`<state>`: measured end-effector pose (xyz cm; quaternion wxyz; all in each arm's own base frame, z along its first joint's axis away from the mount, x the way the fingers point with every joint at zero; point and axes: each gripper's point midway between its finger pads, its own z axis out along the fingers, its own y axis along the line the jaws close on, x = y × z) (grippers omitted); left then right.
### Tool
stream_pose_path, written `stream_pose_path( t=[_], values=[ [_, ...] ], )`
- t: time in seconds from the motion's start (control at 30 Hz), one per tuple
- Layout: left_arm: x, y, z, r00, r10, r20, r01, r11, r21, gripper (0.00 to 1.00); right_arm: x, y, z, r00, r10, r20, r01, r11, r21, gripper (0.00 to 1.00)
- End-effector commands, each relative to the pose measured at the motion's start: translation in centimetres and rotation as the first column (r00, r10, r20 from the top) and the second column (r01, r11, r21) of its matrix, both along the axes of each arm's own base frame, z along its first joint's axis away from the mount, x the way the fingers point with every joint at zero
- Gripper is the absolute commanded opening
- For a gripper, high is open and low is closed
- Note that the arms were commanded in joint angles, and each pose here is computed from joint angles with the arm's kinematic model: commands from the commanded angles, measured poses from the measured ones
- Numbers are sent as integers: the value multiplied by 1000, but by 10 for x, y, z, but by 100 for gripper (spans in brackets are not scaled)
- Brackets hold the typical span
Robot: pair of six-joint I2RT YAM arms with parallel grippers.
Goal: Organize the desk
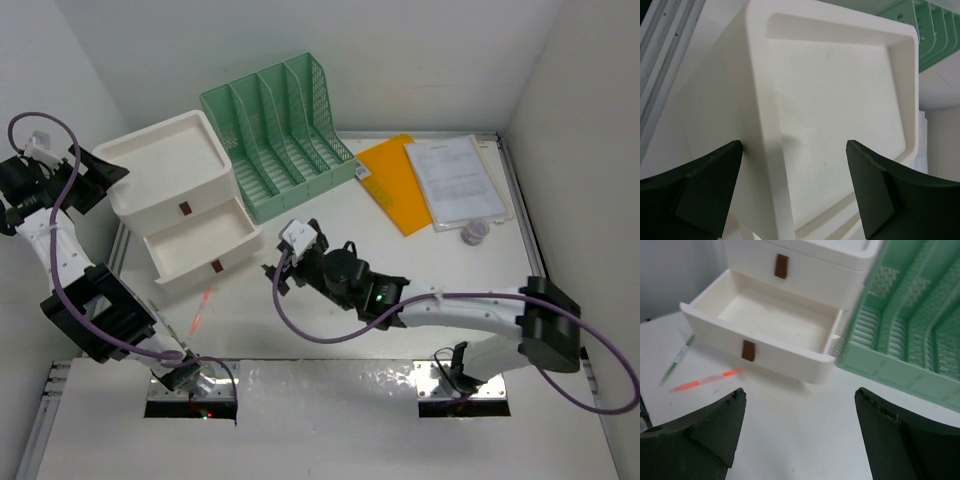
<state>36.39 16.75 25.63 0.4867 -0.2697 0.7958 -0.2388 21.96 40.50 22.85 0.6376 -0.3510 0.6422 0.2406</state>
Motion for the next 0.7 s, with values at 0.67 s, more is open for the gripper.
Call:
stream_pose_path(
  t=[0.67],
  values=[
    [-16,-12,34,989,-134,58,119,971,209,84,171,-490,-125,4,-852,-523,732,360,-579,99]
  ],
)
